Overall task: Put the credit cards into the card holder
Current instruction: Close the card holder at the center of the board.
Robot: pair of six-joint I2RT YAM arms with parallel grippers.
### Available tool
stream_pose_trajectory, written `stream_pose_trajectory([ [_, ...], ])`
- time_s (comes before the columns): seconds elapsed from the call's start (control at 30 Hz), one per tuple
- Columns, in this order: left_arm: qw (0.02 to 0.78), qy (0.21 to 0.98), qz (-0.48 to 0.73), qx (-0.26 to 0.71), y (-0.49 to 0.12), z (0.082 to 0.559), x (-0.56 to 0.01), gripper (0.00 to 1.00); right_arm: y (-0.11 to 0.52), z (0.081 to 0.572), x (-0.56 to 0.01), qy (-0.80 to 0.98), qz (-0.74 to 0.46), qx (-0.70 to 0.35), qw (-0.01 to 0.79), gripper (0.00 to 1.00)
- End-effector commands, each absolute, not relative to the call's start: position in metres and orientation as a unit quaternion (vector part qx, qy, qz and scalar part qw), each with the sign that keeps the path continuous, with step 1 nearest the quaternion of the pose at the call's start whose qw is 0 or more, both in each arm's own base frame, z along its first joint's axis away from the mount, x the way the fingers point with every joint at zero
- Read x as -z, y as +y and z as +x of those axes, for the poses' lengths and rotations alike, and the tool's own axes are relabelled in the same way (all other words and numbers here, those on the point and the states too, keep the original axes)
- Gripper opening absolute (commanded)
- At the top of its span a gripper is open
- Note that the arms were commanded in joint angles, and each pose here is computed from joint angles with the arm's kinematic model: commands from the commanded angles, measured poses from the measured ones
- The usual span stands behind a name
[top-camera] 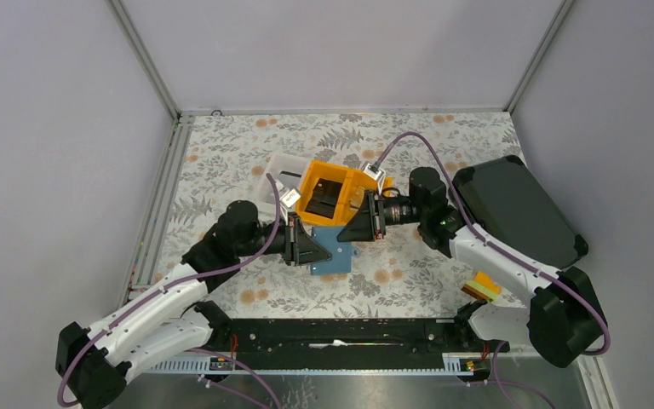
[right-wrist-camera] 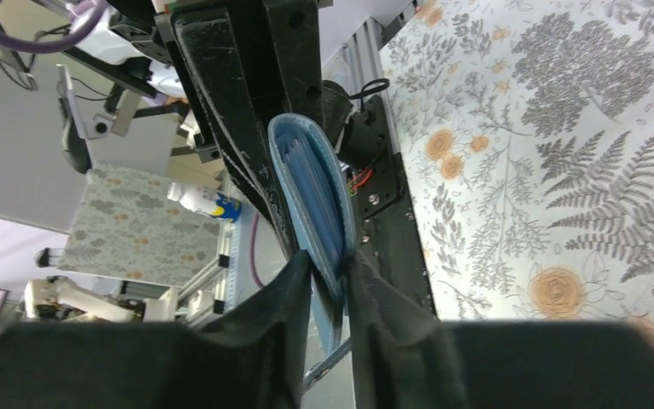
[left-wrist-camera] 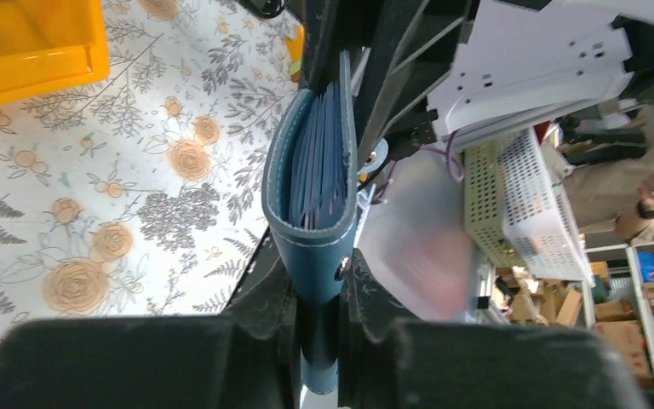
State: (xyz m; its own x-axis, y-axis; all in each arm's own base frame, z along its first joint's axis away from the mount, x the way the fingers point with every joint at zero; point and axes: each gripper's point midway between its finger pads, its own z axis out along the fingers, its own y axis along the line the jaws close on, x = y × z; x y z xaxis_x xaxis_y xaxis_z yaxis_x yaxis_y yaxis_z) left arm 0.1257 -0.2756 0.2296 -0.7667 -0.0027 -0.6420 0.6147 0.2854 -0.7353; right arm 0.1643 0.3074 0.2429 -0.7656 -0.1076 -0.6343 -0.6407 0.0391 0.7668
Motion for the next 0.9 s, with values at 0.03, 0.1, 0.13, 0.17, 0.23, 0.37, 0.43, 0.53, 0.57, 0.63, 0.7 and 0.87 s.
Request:
stream_pose_trajectory([
  [0.03,0.324,0.764,0.215,0.515,-0.269,0.143,-0.237,0.0,0.304,0.188,-0.266,0.703,-0.256,-0.596,0.293,0.57],
  [0.1,0.362,0.769,0.206,0.485,-0.259,0.158,-0.243,0.0,0.295,0.202,-0.264,0.725,-0.227,-0.559,0.333,0.71],
  [0.13,0.374,0.768,0.203,0.478,-0.256,0.163,-0.248,0.0,0.289,0.209,-0.264,0.731,-0.213,-0.542,0.355,0.74],
  [0.17,0.386,0.766,0.2,0.473,-0.253,0.167,-0.252,0.0,0.283,0.211,-0.267,0.73,-0.205,-0.532,0.375,0.78],
  [0.23,0.402,0.762,0.199,0.467,-0.249,0.173,-0.259,0.0,0.275,0.214,-0.264,0.734,-0.191,-0.517,0.396,0.8],
  [0.37,0.404,0.757,0.199,0.473,-0.246,0.18,-0.263,0.0,0.27,0.213,-0.249,0.751,-0.18,-0.504,0.387,0.73],
  [0.43,0.4,0.756,0.196,0.48,-0.245,0.181,-0.263,0.0,0.273,0.206,-0.242,0.752,-0.191,-0.515,0.364,0.65],
  [0.53,0.394,0.753,0.193,0.49,-0.245,0.182,-0.262,0.0,0.28,0.194,-0.238,0.744,-0.209,-0.541,0.331,0.57],
  [0.57,0.392,0.752,0.193,0.494,-0.245,0.182,-0.262,0.0,0.282,0.193,-0.237,0.742,-0.211,-0.547,0.325,0.54],
  [0.63,0.391,0.75,0.191,0.498,-0.245,0.183,-0.263,0.0,0.285,0.192,-0.237,0.738,-0.212,-0.556,0.318,0.51],
  [0.7,0.389,0.75,0.19,0.5,-0.245,0.183,-0.262,0.0,0.287,0.191,-0.237,0.736,-0.213,-0.56,0.315,0.49],
  [0.87,0.383,0.753,0.188,0.502,-0.246,0.184,-0.26,0.0,0.292,0.193,-0.236,0.736,-0.212,-0.562,0.313,0.47],
])
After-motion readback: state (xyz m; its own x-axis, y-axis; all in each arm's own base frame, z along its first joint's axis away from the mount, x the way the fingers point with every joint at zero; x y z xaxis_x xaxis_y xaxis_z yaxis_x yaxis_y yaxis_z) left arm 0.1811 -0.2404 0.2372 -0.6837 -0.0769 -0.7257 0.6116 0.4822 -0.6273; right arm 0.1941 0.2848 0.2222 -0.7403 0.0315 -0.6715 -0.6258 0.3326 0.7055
